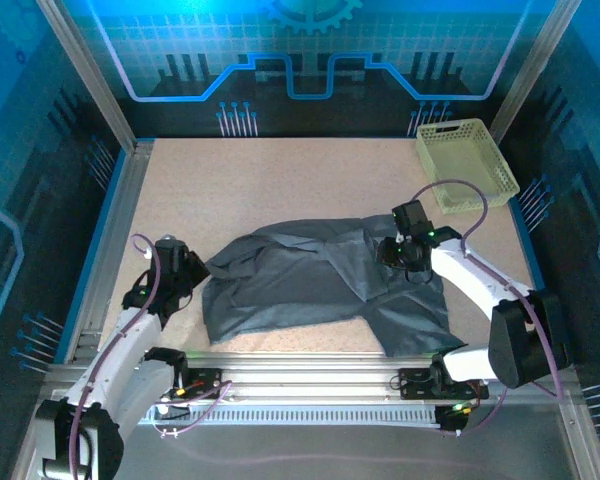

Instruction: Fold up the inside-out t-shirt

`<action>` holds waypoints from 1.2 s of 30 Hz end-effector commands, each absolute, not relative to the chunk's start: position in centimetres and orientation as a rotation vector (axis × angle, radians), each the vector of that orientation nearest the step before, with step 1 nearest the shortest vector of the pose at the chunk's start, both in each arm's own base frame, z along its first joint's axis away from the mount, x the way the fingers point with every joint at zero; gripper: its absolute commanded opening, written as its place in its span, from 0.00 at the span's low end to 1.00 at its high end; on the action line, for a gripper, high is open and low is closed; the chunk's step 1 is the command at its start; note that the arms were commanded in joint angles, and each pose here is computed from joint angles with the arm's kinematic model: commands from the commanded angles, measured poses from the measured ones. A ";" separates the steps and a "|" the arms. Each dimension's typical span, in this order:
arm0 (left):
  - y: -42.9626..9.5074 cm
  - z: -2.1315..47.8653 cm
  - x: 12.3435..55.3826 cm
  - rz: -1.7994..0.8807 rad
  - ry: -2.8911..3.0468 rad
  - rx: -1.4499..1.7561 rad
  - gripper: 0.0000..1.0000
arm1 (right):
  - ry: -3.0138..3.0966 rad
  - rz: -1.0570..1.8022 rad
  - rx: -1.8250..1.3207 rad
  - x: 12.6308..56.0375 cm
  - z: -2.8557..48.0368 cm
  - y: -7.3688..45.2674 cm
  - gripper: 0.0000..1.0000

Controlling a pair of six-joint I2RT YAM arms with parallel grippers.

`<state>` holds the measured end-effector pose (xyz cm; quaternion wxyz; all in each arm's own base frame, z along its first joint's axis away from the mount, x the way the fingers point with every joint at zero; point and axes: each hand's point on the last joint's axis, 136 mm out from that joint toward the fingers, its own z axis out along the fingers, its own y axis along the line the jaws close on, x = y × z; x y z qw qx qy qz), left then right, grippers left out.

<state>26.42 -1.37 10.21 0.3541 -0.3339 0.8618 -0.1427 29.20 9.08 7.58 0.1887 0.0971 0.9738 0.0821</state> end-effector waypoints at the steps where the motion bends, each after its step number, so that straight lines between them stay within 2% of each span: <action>1: -1.5 10.3 26.7 -0.409 2.209 -0.888 0.00 | 2.797 0.297 0.326 27.0 5.7 9.7 0.48; 9: -1.7 10.4 27.2 -0.413 2.221 -0.873 0.00 | 2.817 0.420 0.404 24.0 3.5 10.8 0.49; 18: -1.9 10.1 27.3 -0.423 2.227 -0.876 0.00 | 2.741 0.586 0.495 23.9 3.7 12.3 0.49; 25: -1.9 10.2 27.4 -0.424 2.228 -0.868 0.00 | 2.754 0.549 0.492 23.9 3.2 12.3 0.44; 28: -2.0 10.3 27.4 -0.427 2.227 -0.869 0.00 | 2.761 0.526 0.509 23.7 2.9 12.0 0.44; 31: -2.0 10.2 27.4 -0.426 2.229 -0.867 0.00 | 2.772 0.495 0.541 23.4 2.7 11.6 0.50; 36: -2.0 10.2 27.3 -0.430 2.229 -0.868 0.00 | 2.784 0.447 0.621 22.6 2.5 10.9 0.49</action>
